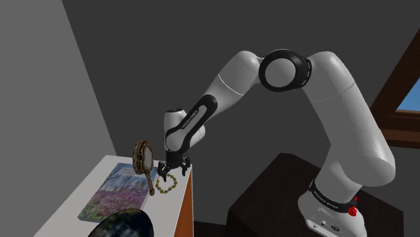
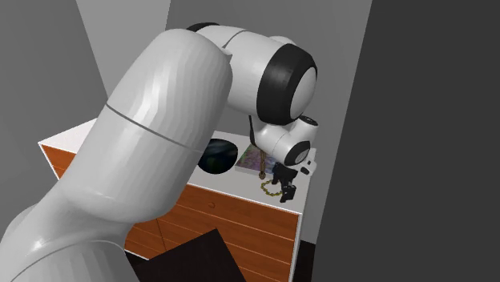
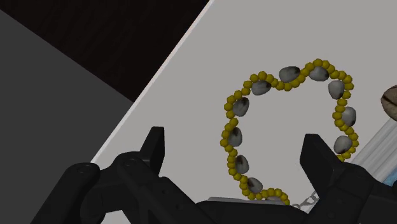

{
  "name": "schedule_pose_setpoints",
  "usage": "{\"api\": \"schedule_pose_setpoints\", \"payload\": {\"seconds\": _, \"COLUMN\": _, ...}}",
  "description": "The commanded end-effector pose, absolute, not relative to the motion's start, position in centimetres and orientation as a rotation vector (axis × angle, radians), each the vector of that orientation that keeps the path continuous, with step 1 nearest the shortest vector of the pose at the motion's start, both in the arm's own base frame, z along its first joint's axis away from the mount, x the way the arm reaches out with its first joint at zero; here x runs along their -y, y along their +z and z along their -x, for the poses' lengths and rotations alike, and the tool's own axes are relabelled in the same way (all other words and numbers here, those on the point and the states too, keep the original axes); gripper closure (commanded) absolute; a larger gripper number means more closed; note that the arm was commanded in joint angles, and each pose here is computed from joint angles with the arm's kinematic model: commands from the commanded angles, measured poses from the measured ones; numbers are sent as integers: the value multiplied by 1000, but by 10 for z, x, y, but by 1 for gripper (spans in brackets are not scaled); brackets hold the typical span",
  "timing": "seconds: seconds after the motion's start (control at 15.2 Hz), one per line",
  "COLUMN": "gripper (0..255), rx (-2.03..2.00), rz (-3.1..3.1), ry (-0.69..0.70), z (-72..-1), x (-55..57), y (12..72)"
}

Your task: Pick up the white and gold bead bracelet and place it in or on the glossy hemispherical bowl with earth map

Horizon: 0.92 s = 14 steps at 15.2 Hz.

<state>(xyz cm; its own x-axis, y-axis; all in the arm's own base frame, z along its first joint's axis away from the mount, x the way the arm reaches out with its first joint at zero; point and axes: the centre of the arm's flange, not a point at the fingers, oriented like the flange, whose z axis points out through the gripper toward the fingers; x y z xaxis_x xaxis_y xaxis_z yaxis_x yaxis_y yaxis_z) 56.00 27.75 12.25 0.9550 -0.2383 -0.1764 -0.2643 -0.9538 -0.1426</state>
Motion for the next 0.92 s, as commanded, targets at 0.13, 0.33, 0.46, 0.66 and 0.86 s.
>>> {"api": "schedule_pose_setpoints", "payload": {"seconds": 0.13, "gripper": 0, "rx": -381, "rz": 2942, "ry": 235, "z": -559, "x": -278, "y": 122}}
{"api": "schedule_pose_setpoints", "payload": {"seconds": 0.33, "gripper": 255, "rx": -381, "rz": 2942, "ry": 235, "z": -559, "x": -278, "y": 122}}
{"api": "schedule_pose_setpoints", "payload": {"seconds": 0.46, "gripper": 255, "rx": -381, "rz": 2942, "ry": 235, "z": -559, "x": -278, "y": 122}}
{"api": "schedule_pose_setpoints", "payload": {"seconds": 0.66, "gripper": 255, "rx": -381, "rz": 2942, "ry": 235, "z": -559, "x": -277, "y": 122}}
{"api": "schedule_pose_setpoints", "payload": {"seconds": 0.86, "gripper": 255, "rx": -380, "rz": 2942, "ry": 235, "z": -558, "x": -275, "y": 123}}
